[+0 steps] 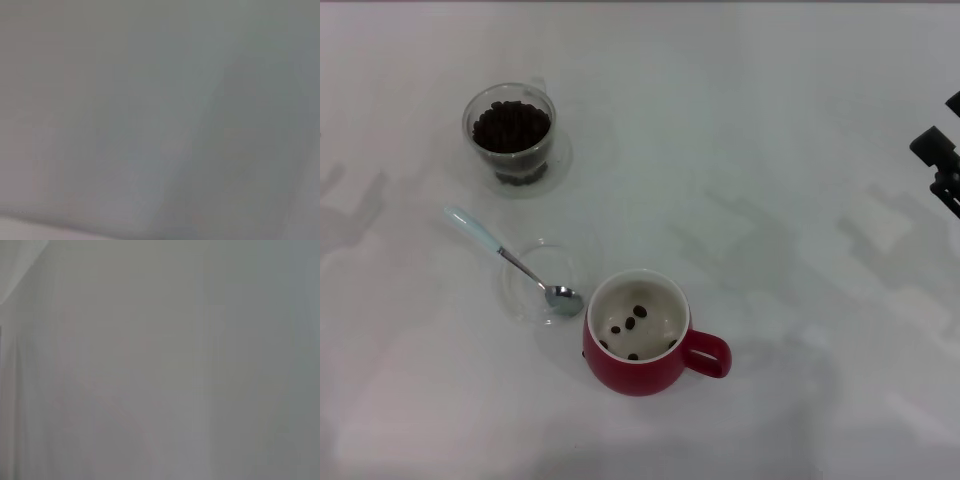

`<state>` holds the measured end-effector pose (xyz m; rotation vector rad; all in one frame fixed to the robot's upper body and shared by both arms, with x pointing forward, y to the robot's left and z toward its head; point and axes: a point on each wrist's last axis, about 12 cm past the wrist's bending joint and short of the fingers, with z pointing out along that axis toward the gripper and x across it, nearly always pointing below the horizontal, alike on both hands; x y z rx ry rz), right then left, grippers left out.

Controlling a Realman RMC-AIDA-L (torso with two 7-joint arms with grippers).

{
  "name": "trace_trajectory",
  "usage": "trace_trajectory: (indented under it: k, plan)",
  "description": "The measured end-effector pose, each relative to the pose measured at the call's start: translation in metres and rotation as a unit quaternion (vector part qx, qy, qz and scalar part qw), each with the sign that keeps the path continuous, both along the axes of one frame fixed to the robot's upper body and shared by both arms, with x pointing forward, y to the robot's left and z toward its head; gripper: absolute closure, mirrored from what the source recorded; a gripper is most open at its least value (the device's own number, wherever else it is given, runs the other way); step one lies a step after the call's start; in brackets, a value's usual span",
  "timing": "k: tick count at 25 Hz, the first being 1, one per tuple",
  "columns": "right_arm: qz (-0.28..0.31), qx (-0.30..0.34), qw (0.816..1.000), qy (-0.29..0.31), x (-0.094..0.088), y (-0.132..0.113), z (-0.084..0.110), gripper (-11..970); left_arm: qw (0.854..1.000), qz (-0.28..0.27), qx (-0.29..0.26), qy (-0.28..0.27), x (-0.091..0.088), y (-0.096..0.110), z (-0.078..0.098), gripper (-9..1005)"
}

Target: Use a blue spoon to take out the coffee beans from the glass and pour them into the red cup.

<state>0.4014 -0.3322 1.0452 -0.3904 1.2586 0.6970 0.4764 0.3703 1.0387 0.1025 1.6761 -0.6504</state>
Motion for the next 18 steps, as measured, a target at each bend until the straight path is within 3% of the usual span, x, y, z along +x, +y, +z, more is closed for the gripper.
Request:
trace_trajectory:
  k: [8,18]
  plan:
    - [-0.013,0.009,1.0,-0.013,0.0,0.0,0.002,322,0.993,0.091,0.063,-0.038,0.008,0.01,-0.002,369]
    - [-0.018,0.0,1.0,-0.017,0.007,0.002,0.002,322,0.989,0.109,0.092,-0.049,0.017,0.005,-0.005,369]
